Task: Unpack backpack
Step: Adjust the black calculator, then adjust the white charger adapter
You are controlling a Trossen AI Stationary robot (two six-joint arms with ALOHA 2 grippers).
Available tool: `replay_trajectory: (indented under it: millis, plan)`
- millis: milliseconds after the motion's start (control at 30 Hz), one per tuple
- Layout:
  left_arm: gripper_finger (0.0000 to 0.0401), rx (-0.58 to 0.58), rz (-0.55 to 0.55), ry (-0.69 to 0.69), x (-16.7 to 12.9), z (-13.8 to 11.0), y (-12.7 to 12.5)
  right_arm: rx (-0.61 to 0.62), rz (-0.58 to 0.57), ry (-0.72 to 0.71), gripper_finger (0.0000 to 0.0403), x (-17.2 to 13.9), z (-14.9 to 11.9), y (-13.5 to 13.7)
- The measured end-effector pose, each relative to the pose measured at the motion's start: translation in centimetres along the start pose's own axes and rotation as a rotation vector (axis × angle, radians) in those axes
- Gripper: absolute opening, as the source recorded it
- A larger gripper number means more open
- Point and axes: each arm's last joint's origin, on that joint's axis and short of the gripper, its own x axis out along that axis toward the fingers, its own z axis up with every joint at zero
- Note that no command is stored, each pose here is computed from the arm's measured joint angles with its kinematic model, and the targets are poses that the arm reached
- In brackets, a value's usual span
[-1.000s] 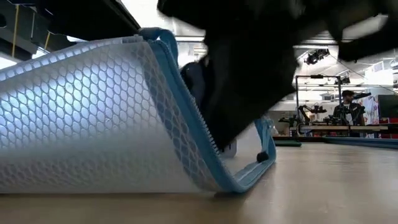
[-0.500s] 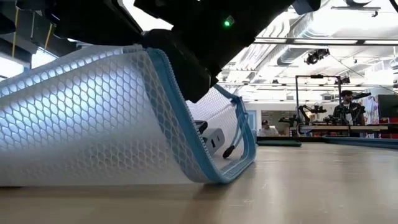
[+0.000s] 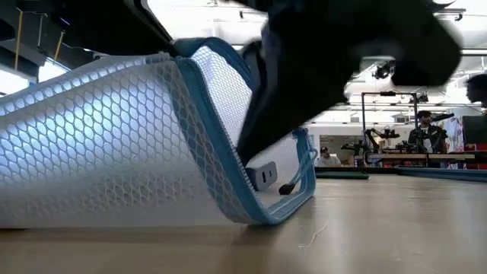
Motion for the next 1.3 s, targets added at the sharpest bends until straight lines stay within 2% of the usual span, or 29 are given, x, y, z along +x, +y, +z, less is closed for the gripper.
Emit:
replay_trajectory:
  millis: [100,233,333,467,600,767,867,1000,1133,1200,1300]
  plan:
    - [0.0,0.011,-0.007,0.001,0.0,0.0,0.0,0.048,-0.05,0.04,0.0,1.4,-1.3,-1.5]
    - [0.0,0.037,-0.022,-0.002,0.0,0.1,-0.1,0.146,-0.178,0.034,0.0,2.6,-2.1,-4.1]
    - [0.0,0.05,-0.059,0.004,0.0,0.0,-0.2,0.209,-0.226,-0.057,0.0,3.0,-1.5,-5.3]
    - [0.0,0.046,-0.066,0.004,0.0,0.0,-0.2,0.244,-0.22,-0.156,0.0,3.1,-0.7,-5.7]
    - [0.0,0.045,-0.065,0.005,0.0,0.0,-0.2,0.211,-0.188,-0.088,0.0,2.4,-1.1,-5.1]
    - [0.0,0.045,-0.063,0.005,0.0,0.0,-0.2,0.212,-0.218,-0.045,0.0,0.1,-1.0,-3.9]
    - [0.0,0.048,-0.068,0.008,0.0,0.0,-0.2,0.231,-0.226,0.01,0.0,0.1,-1.6,-3.7]
    - [0.0,0.069,-0.126,0.018,0.0,-0.1,-0.4,0.279,-0.236,0.024,0.0,1.8,-2.6,-4.7]
    - [0.0,0.098,-0.199,0.02,0.0,0.0,-0.6,0.334,-0.211,-0.078,0.0,3.2,-2.6,-5.9]
    - [0.0,0.106,-0.232,0.024,-0.1,0.0,-0.7,0.367,-0.245,-0.158,0.0,3.4,-2.0,-6.6]
    - [0.0,0.107,-0.277,0.031,-0.1,-0.1,-0.8,0.383,-0.259,-0.188,0.0,3.4,-1.9,-7.0]
